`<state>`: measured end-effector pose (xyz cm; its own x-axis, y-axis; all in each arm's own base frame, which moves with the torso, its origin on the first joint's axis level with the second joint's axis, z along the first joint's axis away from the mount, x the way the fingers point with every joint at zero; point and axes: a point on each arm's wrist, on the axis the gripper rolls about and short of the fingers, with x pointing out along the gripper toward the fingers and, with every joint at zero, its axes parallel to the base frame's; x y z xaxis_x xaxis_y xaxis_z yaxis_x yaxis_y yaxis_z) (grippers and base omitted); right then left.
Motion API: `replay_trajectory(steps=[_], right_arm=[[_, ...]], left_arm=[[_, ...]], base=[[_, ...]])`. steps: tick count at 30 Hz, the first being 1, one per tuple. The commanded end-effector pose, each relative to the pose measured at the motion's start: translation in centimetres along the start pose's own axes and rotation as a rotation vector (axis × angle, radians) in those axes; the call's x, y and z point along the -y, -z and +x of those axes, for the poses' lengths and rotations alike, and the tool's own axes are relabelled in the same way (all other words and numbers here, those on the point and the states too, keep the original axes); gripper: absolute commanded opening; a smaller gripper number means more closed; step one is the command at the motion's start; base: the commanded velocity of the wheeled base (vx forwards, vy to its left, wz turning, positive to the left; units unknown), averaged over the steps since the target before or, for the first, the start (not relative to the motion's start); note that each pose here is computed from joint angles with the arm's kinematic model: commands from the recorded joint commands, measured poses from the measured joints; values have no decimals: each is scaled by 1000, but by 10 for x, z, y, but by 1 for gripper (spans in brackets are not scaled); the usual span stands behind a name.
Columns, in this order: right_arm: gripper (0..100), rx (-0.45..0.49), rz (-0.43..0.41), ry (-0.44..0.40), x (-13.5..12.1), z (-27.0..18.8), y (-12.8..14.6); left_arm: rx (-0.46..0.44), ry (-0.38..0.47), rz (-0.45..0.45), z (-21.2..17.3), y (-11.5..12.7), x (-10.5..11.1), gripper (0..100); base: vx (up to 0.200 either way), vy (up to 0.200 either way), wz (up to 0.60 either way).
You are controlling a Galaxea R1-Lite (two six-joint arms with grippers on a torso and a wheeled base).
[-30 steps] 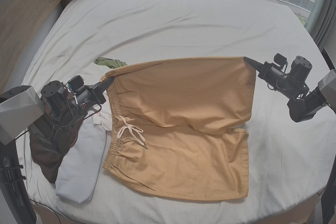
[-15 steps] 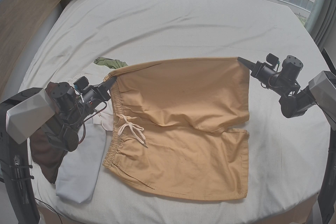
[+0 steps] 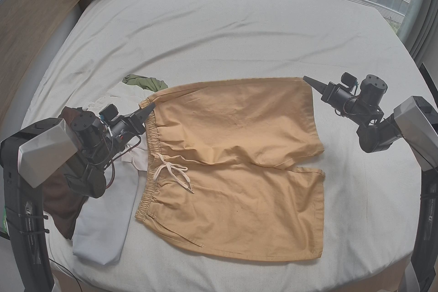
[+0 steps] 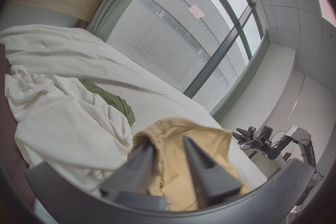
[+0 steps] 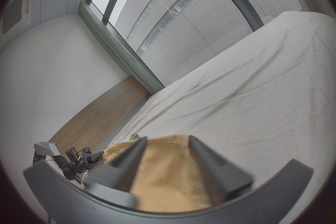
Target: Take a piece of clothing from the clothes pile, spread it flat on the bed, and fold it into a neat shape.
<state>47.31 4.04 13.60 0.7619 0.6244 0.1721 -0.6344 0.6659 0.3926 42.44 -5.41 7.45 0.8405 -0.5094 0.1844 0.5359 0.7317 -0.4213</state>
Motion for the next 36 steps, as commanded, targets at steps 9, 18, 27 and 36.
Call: replay_trajectory(steps=[9, 18, 27, 36], right_arm=[[100, -21, 14, 20, -22, -29, 5], [100, -154, -40, 96, -48, -85, 29], [100, -251, -65, 126, -73, -120, 47], [100, -275, -41, 142, -86, -142, 48]], left_arm=[[-53, -34, -46, -8, 0, 4, 100], [-116, -47, -65, -67, -21, 37, 100], [-222, 17, -66, -120, -27, 56, 100], [-251, 18, -31, -143, -30, 64, 100]], base=[[0, 0, 0], [0, 0, 0], [0, 0, 0], [0, 0, 0]])
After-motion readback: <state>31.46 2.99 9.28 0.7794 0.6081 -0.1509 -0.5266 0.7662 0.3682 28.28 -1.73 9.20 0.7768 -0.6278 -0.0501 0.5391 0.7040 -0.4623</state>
